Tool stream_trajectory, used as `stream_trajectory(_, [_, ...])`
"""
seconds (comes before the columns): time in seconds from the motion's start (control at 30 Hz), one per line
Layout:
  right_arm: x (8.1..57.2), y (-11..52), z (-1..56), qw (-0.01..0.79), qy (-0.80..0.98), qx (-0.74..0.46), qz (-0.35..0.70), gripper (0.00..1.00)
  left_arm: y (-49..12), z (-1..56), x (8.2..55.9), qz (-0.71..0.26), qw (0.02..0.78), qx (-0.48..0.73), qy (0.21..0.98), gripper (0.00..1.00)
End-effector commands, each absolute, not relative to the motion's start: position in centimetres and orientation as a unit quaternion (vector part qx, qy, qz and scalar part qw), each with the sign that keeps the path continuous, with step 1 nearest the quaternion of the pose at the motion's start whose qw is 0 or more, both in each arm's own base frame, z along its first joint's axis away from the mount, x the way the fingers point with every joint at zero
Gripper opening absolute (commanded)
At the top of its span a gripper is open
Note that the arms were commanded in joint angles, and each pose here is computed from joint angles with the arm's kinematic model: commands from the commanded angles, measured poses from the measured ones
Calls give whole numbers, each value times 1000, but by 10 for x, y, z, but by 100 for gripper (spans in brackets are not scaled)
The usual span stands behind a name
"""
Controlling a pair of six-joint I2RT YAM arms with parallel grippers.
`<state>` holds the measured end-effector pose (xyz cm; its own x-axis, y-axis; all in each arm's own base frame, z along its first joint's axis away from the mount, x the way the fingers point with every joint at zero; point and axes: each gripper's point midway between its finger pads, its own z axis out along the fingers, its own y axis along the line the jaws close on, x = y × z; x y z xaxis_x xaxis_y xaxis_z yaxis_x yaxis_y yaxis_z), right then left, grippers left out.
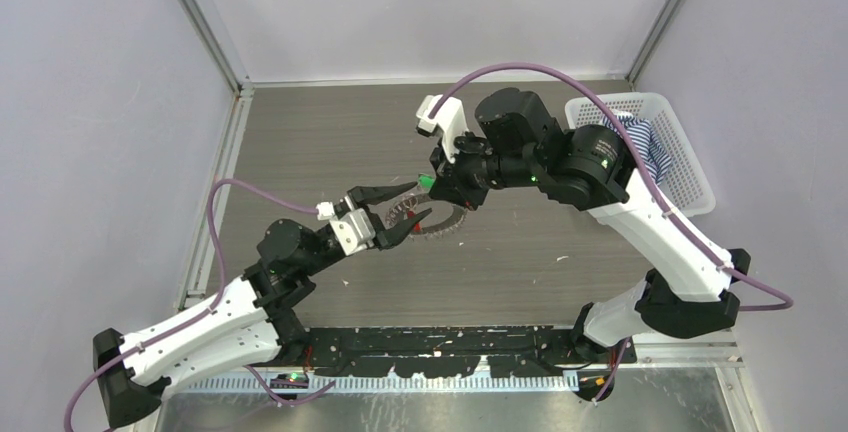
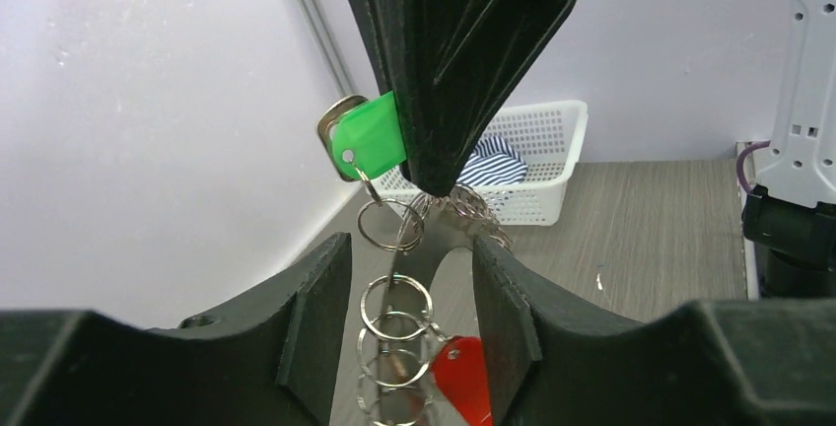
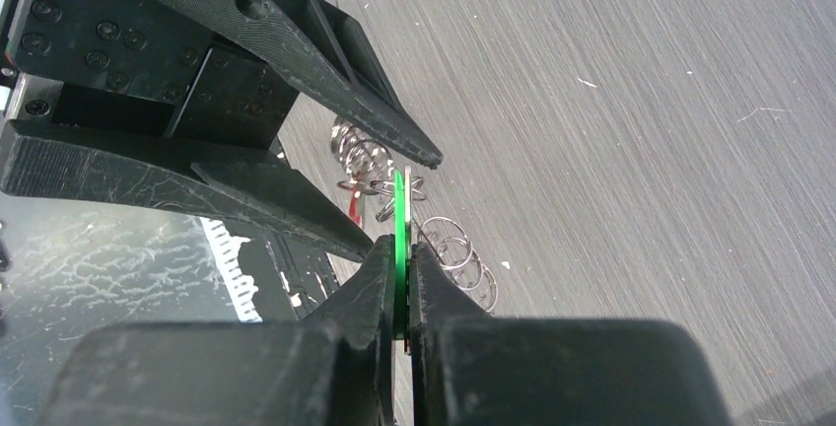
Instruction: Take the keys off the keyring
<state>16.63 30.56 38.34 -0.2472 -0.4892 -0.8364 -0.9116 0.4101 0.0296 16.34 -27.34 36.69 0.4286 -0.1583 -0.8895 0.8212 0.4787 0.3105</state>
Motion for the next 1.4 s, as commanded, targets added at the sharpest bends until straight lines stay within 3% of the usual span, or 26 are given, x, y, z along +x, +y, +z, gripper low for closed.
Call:
stream_trajectory(0.0, [164,312,413,425,718,-467,294,1,-269,395,157,-313,785,390,366,50])
stream_trajectory(0.33, [154,315,421,420,703,-478,316,1,-264,409,163,-279,812,379,345,48])
stream_trajectory(0.87, [142,312,434,425,689,-479,339,1,-275,413,148,-309,795,411,321,42])
stream_trajectory(1.37, [142,303,445,448,685,-465,338,1,-273,409,148,-320,794,399,331,17])
